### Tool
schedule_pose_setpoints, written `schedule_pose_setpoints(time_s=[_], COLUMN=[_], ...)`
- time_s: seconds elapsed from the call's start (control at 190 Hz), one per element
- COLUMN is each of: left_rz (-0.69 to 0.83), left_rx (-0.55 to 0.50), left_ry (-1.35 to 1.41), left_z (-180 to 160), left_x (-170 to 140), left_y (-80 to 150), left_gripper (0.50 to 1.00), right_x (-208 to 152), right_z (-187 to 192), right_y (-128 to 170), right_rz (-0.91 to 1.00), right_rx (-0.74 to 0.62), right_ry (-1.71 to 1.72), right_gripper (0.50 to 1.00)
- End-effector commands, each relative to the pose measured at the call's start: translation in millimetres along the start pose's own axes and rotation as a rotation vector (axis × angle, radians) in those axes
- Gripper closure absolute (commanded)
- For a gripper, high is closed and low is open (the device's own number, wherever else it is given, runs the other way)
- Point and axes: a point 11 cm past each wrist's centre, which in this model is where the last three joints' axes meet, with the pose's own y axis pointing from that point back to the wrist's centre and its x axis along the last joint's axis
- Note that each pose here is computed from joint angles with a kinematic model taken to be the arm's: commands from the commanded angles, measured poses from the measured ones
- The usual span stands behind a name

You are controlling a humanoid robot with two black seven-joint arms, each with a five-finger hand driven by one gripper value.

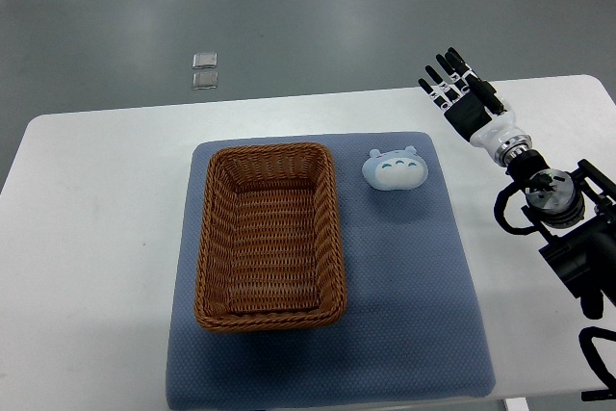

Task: Place blue toy in brown basket
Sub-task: 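Move the right hand over the pale blue toy beside the basket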

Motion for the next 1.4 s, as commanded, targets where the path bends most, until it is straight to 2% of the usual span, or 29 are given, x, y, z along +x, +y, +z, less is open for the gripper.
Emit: schedule_pose_setpoints(time_s=[0.0,0.348,0.422,0.496,0.58,0.78,0.849,0.938,1.049,1.17,1.397], left_rz=[-0.002,-0.001,-0.001,-0.001,-0.001,-0.002,-0.004,-0.007,-0.007,-0.004,-0.004], left_rx=[0.000,-0.002,-0.002,-0.002,-0.002,-0.002,-0.004,-0.004,-0.004,-0.006,-0.004], left_ry=[0.004,0.014,0.014,0.014,0.014,0.014,0.014,0.014,0.014,0.015,0.014], left_z=[0.1,0.7,0.7,0.7,0.7,0.7,0.9,1.0,1.0,1.9,0.9], left_x=[-0.2,-0.1,-0.1,-0.1,-0.1,-0.2,-0.8,-1.8,-1.8,-0.8,-0.8], left_y=[0.0,0.0,0.0,0.0,0.0,0.0,0.0,0.0,0.0,0.1,0.0], left_gripper=[0.500,0.500,0.500,0.500,0.500,0.500,0.500,0.500,0.500,0.500,0.500], right_x=[-0.1,-12.3,-14.4,-33.4,-55.0,-138.2,-161.5,-174.5,-188.2,-200.1,-205.3], right_z=[0.6,-4.8,-15.4,-36.1,-46.0,-81.9,-84.2,-77.3,-77.4,-73.4,-42.6], right_y=[0.0,-5.6,-5.4,-13.2,-20.9,-37.6,-39.2,-37.9,-35.1,-28.5,-20.2], right_rz=[0.000,-0.033,-0.048,-0.093,-0.140,-0.291,-0.324,-0.323,-0.301,-0.278,-0.355], right_rx=[-0.002,-0.020,-0.028,-0.041,-0.135,-0.327,-0.458,-0.636,-0.790,-0.919,-0.950], right_ry=[0.002,0.047,0.118,0.246,0.456,1.179,1.473,1.787,2.080,2.254,2.236], right_gripper=[0.589,0.591,0.591,0.591,0.591,0.591,0.591,0.589,0.589,0.589,0.589])
